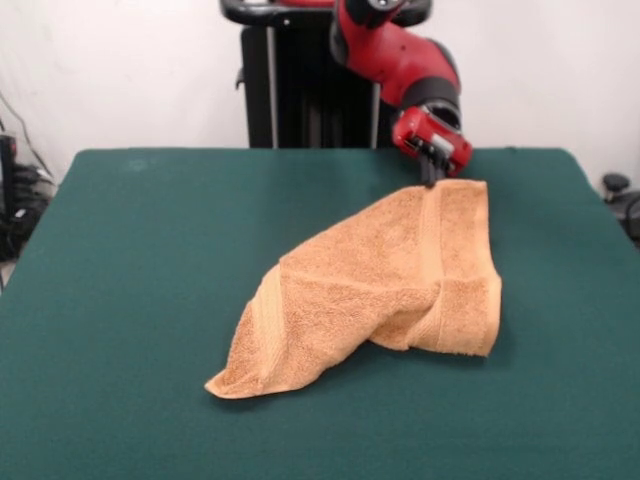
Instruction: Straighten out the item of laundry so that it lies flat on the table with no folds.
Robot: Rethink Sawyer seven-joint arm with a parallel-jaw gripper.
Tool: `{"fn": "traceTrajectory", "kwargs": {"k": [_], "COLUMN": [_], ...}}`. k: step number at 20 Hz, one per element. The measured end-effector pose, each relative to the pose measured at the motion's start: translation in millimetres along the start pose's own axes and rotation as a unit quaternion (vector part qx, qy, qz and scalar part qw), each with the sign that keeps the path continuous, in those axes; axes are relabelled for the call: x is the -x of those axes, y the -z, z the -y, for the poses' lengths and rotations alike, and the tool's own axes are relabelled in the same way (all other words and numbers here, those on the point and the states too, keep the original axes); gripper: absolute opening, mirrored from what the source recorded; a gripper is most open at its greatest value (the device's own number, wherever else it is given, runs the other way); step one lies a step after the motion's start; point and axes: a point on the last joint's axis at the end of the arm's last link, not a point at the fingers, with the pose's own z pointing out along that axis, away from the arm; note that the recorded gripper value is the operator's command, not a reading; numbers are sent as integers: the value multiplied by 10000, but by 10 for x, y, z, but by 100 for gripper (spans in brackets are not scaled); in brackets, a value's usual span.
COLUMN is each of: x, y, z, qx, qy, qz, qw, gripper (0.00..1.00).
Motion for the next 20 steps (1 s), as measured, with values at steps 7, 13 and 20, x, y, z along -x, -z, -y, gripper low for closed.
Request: {"fn": "traceTrajectory", "kwargs": {"k": [7, 13, 20], "x": [-42, -115, -137], "y": [0, 75, 167], "z": [-107, -205, -295], "qx": [138, 461, 825], "qy": [-29, -121, -220], "qz": [-47, -394, -634], "qw": [9999, 9981, 9943], "gripper": [0, 0, 0]}}
